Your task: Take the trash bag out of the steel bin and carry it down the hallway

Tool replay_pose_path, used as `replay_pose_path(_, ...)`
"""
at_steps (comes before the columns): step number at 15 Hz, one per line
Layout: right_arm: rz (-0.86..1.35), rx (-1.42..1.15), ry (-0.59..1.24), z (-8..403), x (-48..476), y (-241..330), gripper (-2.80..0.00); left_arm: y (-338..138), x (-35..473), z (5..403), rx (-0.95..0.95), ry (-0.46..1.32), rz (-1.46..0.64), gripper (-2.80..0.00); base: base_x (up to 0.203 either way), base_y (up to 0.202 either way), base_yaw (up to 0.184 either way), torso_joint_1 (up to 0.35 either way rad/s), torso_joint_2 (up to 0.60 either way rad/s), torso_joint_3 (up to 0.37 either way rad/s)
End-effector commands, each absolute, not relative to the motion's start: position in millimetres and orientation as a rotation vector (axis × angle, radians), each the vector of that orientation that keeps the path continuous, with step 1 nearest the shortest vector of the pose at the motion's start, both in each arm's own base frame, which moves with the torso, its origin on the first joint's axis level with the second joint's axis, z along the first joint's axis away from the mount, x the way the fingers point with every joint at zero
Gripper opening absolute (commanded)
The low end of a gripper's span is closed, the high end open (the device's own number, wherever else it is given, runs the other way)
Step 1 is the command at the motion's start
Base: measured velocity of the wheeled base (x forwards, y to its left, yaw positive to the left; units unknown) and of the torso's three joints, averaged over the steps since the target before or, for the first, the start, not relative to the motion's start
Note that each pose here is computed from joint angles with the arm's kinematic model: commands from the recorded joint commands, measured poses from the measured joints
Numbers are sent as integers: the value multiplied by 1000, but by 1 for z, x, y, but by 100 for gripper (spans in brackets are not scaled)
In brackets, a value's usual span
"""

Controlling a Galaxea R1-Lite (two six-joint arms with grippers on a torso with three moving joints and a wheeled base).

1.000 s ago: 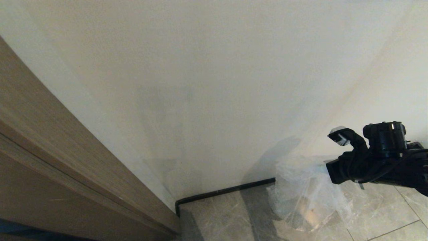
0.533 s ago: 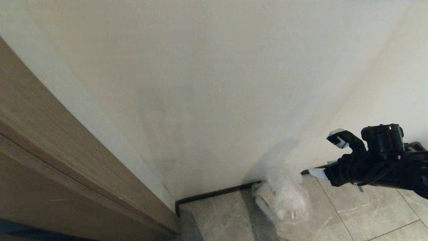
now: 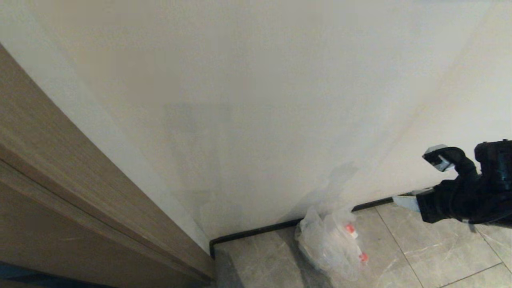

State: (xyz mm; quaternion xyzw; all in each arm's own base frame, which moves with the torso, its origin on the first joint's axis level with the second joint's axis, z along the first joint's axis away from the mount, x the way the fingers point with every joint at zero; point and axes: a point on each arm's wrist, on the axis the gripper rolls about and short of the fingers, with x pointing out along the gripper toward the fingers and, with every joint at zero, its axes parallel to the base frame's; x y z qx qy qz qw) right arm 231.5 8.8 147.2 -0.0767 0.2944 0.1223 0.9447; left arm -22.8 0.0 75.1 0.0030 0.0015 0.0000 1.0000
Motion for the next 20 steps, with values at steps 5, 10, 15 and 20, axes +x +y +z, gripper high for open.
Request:
replay_pose_path(5, 121, -67, 376, 212, 113, -2, -280, 0, -23, 75, 6, 2, 0, -280, 0, 0, 0, 0, 0, 0)
replay_pose_path(10, 34, -46, 325, 160, 12, 1, -280, 0, -23, 75, 6, 3, 0, -280, 0, 0, 0, 0, 0, 0)
replay_pose_path(15, -8, -43, 139, 95, -26, 1, -280, 0, -23, 75, 6, 2, 0, -280, 0, 0, 0, 0, 0, 0)
replay_pose_path(20, -20, 14, 63, 77, -27, -1, -280, 0, -23, 75, 6, 2, 0, -280, 0, 0, 0, 0, 0, 0)
